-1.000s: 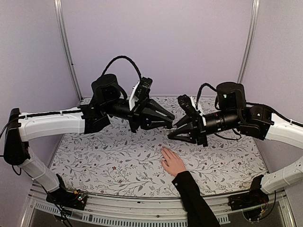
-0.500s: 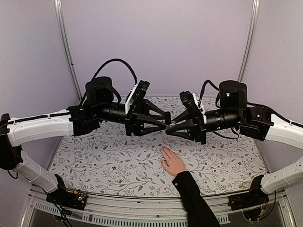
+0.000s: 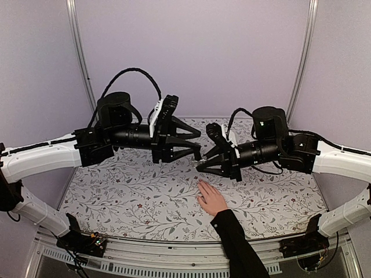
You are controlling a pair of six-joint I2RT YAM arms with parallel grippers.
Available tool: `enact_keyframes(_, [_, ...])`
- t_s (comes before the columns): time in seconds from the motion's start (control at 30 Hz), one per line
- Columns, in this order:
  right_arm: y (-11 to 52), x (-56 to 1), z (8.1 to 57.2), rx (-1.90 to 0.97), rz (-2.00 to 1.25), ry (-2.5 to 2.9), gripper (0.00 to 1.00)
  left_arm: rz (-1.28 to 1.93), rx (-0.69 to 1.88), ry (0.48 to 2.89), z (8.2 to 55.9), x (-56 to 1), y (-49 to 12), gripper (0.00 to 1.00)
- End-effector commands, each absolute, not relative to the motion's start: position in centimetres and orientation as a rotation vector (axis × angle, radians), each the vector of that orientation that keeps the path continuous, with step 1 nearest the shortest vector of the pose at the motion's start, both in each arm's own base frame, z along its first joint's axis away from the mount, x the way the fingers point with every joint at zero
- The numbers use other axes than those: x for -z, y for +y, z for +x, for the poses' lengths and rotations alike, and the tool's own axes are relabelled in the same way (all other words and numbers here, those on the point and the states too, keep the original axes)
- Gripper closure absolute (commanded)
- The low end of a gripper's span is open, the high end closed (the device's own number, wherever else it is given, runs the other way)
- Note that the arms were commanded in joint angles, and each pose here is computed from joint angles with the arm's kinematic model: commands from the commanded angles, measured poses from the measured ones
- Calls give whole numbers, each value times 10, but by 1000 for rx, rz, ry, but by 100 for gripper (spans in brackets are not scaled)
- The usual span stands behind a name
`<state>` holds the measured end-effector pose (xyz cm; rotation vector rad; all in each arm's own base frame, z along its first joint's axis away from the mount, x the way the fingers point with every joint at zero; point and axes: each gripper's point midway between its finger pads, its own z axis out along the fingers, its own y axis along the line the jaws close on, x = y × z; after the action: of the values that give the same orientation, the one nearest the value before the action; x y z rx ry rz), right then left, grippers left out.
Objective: Paint the nails
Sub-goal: Place the nail polish bottle at the center of the board.
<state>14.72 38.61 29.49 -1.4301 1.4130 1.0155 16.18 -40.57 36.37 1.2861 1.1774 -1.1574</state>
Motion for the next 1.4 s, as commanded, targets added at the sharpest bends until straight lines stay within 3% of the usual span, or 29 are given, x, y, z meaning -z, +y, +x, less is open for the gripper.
enact_keyframes(0.0, [387, -297, 149, -1001, -1413, 1406, 100, 1335, 1129, 1205, 160, -354, -413, 54])
enact_keyframes(0.17, [386, -299, 150, -995, -1403, 1403, 100, 1374, 1132, 1239, 156, -341, -413, 58])
enact_keyframes(0.37, [385, -300, 151, -990, -1389, 1397, 100, 1409, 1153, 1255, 150, -333, -414, 71])
enact_keyframes(0.63, [384, -303, 153, -983, -1377, 1397, 100, 1445, 1176, 1248, 144, -329, -417, 66])
enact_keyframes(0.77, [383, -301, 153, -985, -1379, 1401, 100, 1429, 1153, 1253, 146, -330, -415, 87])
enact_keyframes(0.97, [384, -293, 154, -989, -1384, 1414, 100, 1385, 1141, 1230, 149, -337, -410, 96])
enact_keyframes(1.03, [383, -290, 156, -985, -1369, 1425, 88, 1346, 1131, 1236, 154, -339, -406, 100])
enact_keyframes(1.13, [381, -286, 160, -985, -1344, 1441, 59, 1268, 1127, 1270, 168, -335, -396, 100])
enact_keyframes(1.23, [375, -282, 165, -982, -1308, 1463, 44, 1192, 1113, 1294, 183, -329, -386, 100])
enact_keyframes(1.33, [368, -285, 173, -979, -1256, 1457, 18, 1083, 1087, 1356, 203, -317, -372, 100])
enact_keyframes(1.37, [365, -282, 175, -977, -1242, 1468, 14, 1048, 1072, 1379, 210, -312, -367, 100])
